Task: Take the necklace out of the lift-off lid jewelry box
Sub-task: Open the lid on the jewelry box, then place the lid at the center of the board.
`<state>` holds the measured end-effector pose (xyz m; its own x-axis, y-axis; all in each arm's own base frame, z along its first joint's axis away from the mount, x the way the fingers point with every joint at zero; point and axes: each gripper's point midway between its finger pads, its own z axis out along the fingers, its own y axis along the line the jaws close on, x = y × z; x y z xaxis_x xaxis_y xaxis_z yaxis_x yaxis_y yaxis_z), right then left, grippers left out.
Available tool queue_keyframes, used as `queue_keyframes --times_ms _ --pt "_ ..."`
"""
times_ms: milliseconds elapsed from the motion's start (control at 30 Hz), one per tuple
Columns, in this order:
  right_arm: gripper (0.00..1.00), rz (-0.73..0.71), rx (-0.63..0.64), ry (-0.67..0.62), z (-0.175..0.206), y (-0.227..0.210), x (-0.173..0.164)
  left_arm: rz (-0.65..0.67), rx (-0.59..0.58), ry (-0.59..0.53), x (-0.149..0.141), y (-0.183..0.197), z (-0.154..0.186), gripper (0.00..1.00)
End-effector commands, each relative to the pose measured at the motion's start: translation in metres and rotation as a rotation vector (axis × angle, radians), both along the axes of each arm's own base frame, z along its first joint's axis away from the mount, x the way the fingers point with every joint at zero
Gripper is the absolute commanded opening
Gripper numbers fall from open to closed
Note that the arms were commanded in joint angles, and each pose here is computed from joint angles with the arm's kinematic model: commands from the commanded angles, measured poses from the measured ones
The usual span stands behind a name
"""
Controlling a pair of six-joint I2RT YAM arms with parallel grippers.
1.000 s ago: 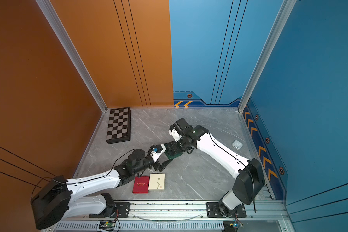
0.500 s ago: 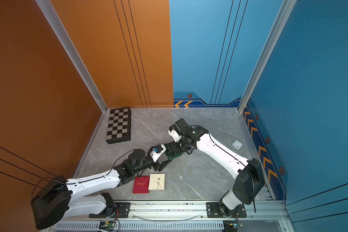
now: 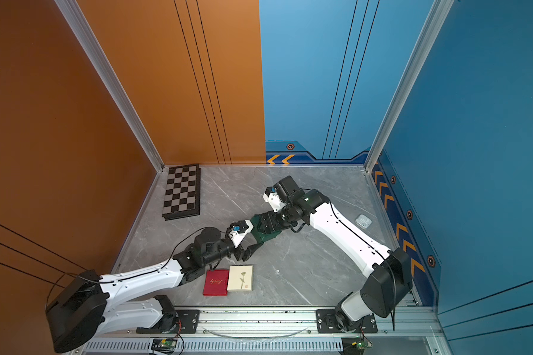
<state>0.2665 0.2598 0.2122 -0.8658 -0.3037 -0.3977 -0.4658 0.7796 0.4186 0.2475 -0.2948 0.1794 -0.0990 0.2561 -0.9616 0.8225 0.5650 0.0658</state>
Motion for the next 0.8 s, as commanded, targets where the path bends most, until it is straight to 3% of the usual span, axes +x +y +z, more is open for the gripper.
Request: queue_keyframes --times_ms 0,333,533,767 --pt "0.69 -0.038 0.034 -0.046 0.02 -0.004 0.011 0.003 -0.01 -0.005 0.0 0.005 0.003 0.53" --pt "0.71 -0.265 -0.088 -0.091 -0.002 -0.065 0.063 0.008 -0.009 -0.002 0.001 0.007 0.002 0.52" --pt "0.71 -0.414 -0.257 -0.062 -0.06 -0.106 0.091 0.02 -0.015 -0.006 0.0 0.011 0.003 0.52" --pt "0.7 -0.478 -0.413 -0.014 -0.121 -0.129 0.101 0.036 -0.021 -0.012 -0.001 0.017 0.006 0.53"
